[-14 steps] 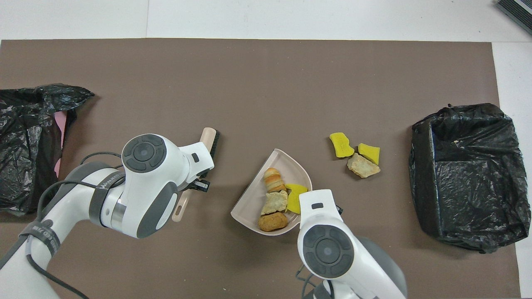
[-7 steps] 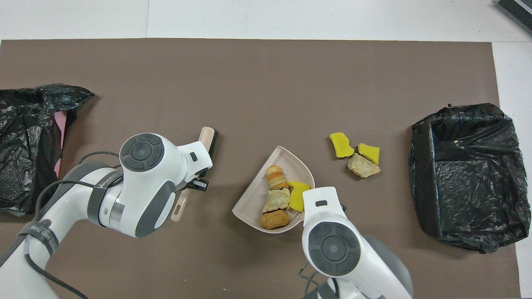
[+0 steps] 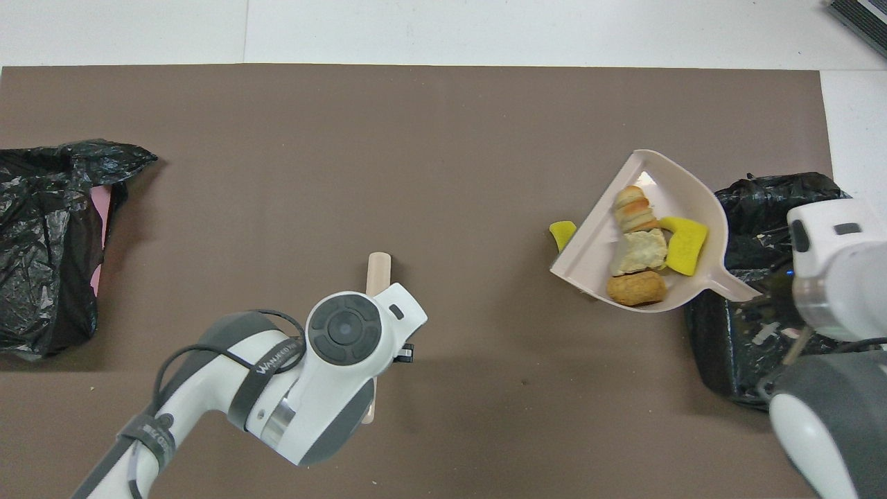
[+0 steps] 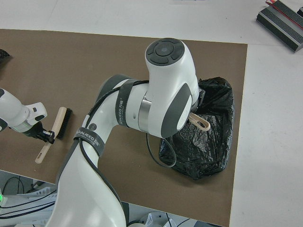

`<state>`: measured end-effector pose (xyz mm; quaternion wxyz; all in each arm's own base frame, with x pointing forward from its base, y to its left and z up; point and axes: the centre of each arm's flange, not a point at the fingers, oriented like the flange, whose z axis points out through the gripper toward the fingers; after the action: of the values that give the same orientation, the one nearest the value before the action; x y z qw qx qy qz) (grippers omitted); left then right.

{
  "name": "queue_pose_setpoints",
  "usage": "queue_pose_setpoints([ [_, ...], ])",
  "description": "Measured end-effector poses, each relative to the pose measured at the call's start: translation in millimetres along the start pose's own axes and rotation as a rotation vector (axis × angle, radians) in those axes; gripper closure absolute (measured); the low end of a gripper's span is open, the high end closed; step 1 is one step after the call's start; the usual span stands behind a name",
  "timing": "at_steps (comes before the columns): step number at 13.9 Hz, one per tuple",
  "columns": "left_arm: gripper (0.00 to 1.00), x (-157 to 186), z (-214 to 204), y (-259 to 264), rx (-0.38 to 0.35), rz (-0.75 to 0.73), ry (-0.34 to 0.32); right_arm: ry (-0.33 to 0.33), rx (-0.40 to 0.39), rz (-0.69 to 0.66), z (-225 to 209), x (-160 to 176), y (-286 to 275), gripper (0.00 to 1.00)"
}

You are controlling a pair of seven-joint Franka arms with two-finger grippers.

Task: Sweep and dump trash in bin
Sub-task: 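Dump the dustpan into the bag while the left gripper drops the brush, then shake the dustpan over the bag while the left gripper returns to rest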

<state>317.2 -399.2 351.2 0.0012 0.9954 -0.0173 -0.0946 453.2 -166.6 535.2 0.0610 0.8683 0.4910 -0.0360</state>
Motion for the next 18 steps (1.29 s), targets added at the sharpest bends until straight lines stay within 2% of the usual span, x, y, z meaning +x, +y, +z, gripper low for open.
queue_pose_setpoints([
  [3, 0.75, -11.0, 4.4, 1.8, 0.007, -0.045, -0.008, -0.183, -0.05, -0.157, -1.1, -34.2, 9.6, 0.68],
  [4, 0.7, -10.5, 4.9, 0.7, 0.007, -0.053, -0.009, -0.232, -0.065, -0.202, -0.9, -36.8, 11.9, 0.68],
  [7, 0.35, 0.7, 2.6, -8.7, 0.0, -0.086, -0.009, -0.35, -0.086, -0.374, 12.1, -39.2, 17.9, 0.68],
  [10, 0.01, 45.0, -14.4, -46.3, -0.036, -0.194, 0.004, -0.449, -0.095, -0.508, 14.8, -29.0, 18.4, 0.68],
  [15, 0.0, 124.7, -40.6, -120.6, -0.091, -0.325, 0.04, -0.58, -0.153, -0.654, 27.7, -11.9, 17.4, 0.68],
  [18, 0.0, 169.8, -65.7, -176.4, -0.104, -0.244, 0.102, -0.638, -0.185, -0.734, 22.9, 13.8, 13.8, 0.68],
])
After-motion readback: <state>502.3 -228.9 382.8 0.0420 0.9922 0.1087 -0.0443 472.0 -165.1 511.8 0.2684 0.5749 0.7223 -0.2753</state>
